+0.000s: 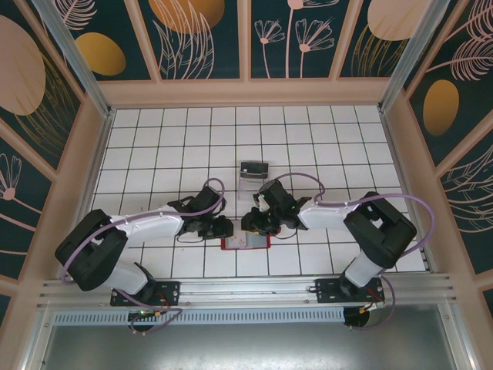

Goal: Take the credit cards out of the card holder

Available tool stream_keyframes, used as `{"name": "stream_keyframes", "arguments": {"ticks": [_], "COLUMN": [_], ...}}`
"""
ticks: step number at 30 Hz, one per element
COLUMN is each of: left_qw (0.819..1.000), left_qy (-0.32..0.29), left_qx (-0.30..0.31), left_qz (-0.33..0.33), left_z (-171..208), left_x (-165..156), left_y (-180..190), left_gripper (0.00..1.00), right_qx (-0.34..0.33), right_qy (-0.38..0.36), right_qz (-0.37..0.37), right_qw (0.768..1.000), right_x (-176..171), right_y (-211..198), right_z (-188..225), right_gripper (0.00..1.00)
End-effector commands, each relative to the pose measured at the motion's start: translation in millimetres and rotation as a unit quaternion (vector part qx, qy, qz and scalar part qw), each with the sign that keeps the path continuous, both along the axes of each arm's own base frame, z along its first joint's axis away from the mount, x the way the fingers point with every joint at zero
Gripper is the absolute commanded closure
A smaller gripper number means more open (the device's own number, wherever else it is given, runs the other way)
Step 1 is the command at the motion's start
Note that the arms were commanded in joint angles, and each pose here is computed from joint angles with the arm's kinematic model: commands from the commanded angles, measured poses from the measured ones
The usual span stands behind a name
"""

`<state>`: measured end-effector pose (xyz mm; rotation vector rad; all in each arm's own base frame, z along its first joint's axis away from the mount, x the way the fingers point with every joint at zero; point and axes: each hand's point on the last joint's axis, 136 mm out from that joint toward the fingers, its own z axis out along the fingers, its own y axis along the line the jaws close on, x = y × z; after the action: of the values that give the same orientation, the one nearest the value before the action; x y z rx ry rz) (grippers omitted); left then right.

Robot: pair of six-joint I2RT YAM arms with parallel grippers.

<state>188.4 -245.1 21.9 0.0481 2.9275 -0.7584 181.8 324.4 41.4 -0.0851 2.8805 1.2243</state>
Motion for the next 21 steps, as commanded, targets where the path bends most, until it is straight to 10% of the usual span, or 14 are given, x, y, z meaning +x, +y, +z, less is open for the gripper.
{"name": "stream_keyframes", "arguments": {"ticks": [1,21], "left_qw": [1.000,1.000], "left_qy": [-0.002,0.019], "left_qx": [0.007,0.021], "left_qz": [0.003,-0.007], "left_z": [-6.0,-23.5], "left_x": [2.2,-6.5], "left_y": [0.0,2.4], "left_gripper": [0.71,0.80], "right_qx": [0.003,-0.027], "right_qy": [-0.005,-0.009], "right_qz": [0.003,-0.010], "right_qw": [1.000,1.000], "right_x": [3.2,4.0], "right_y": [3.6,-8.3], "right_z": [-3.7,-13.4], "right_gripper": [0.72,0.73]}}
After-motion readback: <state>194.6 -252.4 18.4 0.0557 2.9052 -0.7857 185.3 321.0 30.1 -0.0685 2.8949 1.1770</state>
